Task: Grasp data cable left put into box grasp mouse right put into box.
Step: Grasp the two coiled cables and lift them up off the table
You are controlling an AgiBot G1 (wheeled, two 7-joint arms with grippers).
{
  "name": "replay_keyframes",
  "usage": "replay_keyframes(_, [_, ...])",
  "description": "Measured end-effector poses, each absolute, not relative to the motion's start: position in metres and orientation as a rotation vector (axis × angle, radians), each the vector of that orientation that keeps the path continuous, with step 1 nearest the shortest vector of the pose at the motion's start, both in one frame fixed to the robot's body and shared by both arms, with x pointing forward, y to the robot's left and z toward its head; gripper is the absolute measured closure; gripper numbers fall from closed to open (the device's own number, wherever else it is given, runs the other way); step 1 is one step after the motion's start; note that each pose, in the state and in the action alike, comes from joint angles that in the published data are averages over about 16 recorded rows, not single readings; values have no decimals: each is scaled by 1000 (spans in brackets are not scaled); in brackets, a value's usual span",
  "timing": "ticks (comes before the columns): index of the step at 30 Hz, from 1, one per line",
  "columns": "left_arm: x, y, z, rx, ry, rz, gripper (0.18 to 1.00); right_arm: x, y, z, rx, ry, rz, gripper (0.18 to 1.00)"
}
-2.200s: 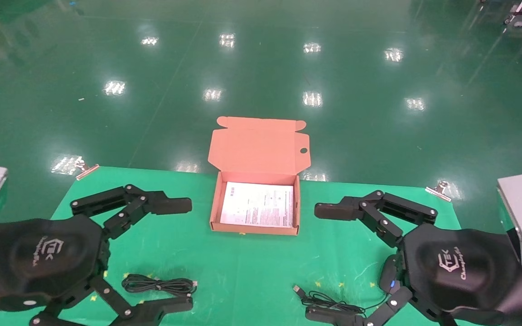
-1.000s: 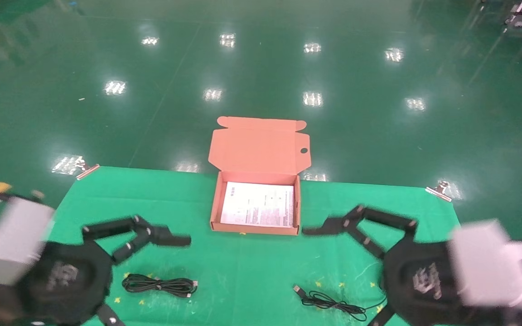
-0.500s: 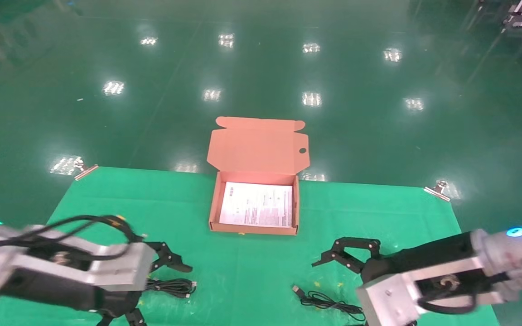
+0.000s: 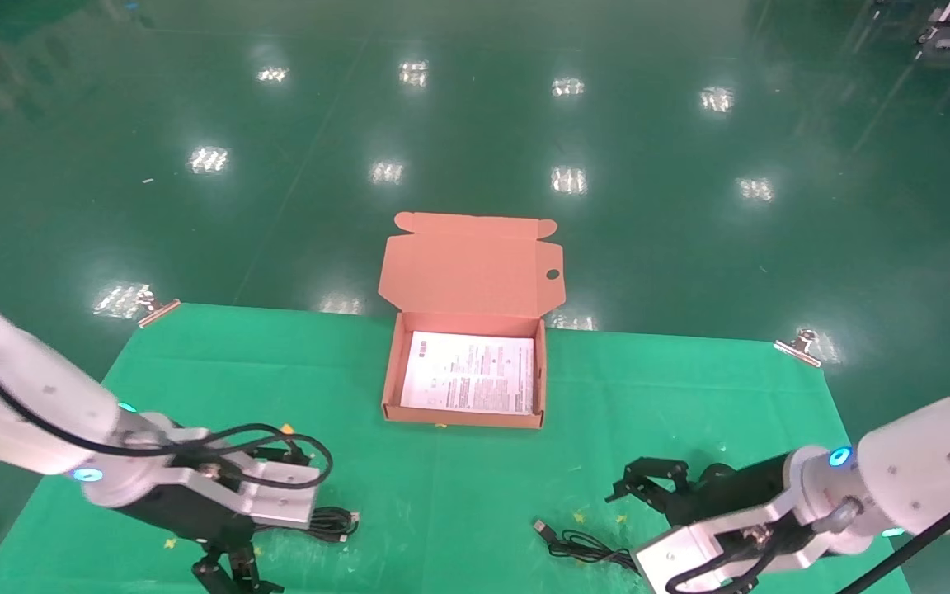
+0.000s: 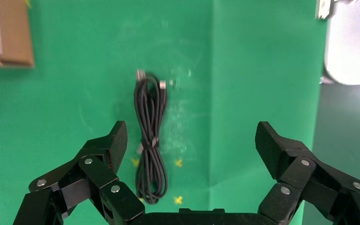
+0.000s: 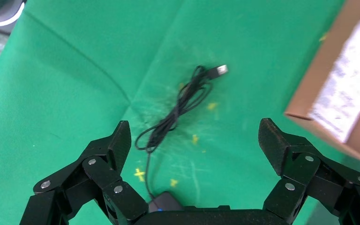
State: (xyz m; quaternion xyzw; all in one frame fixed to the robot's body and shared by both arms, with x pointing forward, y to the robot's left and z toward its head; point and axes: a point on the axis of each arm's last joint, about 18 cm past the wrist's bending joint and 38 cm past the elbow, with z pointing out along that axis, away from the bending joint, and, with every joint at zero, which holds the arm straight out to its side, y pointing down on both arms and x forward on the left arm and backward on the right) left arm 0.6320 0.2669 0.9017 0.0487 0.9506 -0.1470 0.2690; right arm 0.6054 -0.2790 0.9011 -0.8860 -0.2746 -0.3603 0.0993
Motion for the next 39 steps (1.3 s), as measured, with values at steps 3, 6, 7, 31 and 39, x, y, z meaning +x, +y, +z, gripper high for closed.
replay_keyframes(3, [644,267,892,78,2569,-373,184,613,-280,888,-2654,-787,-1068,178])
replay_keyframes(6, [655,267,883,18,2574,-370,184,620,-280,877,-2678,-749,-1069,178])
replay_keyframes(7, [659,268,880,-2,2576,-373,184,622,-280,874,-2684,-735,-1069,178])
replay_keyframes(31, [705,279,842,-255,2575,-431,184,676,-271,828,-2720,-484,-1004,178])
replay_keyframes(39, [711,286,840,-278,2559,-412,184,684,-273,816,-2732,-435,-1003,178])
